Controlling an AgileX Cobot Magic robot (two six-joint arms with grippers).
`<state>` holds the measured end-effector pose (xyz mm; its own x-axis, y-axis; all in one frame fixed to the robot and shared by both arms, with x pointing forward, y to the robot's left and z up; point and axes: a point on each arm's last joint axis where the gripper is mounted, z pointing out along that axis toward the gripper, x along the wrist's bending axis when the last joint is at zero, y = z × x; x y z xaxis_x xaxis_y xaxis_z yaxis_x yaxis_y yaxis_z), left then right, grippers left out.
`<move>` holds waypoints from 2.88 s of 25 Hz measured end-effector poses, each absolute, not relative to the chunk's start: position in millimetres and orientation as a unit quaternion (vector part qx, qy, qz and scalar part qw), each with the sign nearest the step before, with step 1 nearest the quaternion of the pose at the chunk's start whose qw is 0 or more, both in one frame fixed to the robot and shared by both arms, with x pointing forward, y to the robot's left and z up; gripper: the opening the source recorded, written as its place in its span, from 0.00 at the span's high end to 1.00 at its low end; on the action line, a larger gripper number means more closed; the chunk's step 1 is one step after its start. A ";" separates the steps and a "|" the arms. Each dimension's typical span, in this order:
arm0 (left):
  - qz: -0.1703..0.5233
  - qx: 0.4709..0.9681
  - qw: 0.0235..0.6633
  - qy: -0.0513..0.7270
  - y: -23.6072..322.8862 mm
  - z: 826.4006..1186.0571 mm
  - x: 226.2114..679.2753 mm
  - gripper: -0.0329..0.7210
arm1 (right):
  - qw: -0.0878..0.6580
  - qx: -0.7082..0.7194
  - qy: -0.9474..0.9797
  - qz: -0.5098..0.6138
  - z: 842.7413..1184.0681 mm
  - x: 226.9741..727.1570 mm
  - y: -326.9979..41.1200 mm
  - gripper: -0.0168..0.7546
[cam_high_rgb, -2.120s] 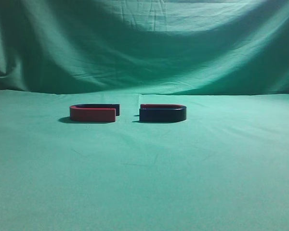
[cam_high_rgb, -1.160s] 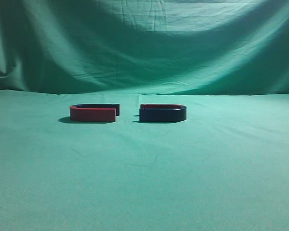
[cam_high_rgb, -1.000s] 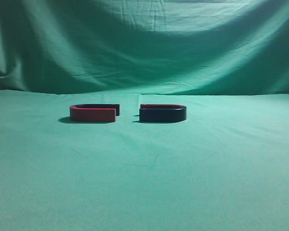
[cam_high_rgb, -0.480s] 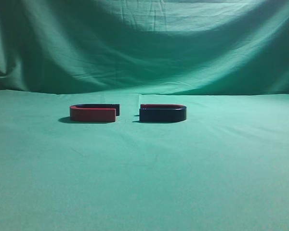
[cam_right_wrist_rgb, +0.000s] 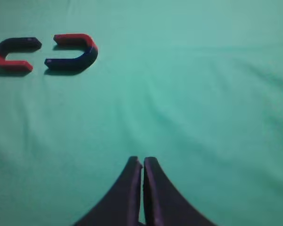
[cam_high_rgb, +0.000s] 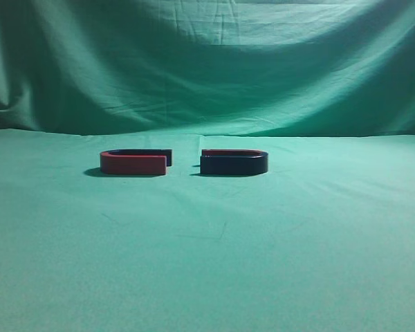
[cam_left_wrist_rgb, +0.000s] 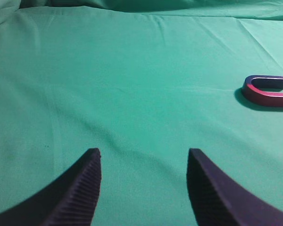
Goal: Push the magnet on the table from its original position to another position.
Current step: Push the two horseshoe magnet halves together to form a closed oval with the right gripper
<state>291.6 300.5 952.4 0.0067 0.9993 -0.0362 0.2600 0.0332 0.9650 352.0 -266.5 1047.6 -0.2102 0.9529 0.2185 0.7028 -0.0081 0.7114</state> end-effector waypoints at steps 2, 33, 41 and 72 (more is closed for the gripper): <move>0.418 0.555 0.442 0.567 300.5 952.4 291.6 0.46 | 0.143 0.613 0.690 0.356 1050.4 364.8 -263.7 0.98; 0.418 0.555 0.442 0.567 300.5 952.4 291.6 0.46 | -0.011 0.584 0.802 0.126 1004.7 580.9 -123.3 0.98; 0.418 0.555 0.442 0.567 300.5 952.4 291.6 0.46 | -0.006 0.593 0.801 0.078 969.2 609.0 -115.6 0.98; 0.418 0.555 0.442 0.567 300.5 952.4 291.6 0.46 | -0.010 0.596 0.791 0.135 955.7 620.3 -82.3 0.98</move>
<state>291.6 300.5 952.4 0.0067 0.9993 -0.0362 0.2600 0.0332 0.9650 620.3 -82.3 955.7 -0.2891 0.9409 0.1764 0.9462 0.2529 0.2017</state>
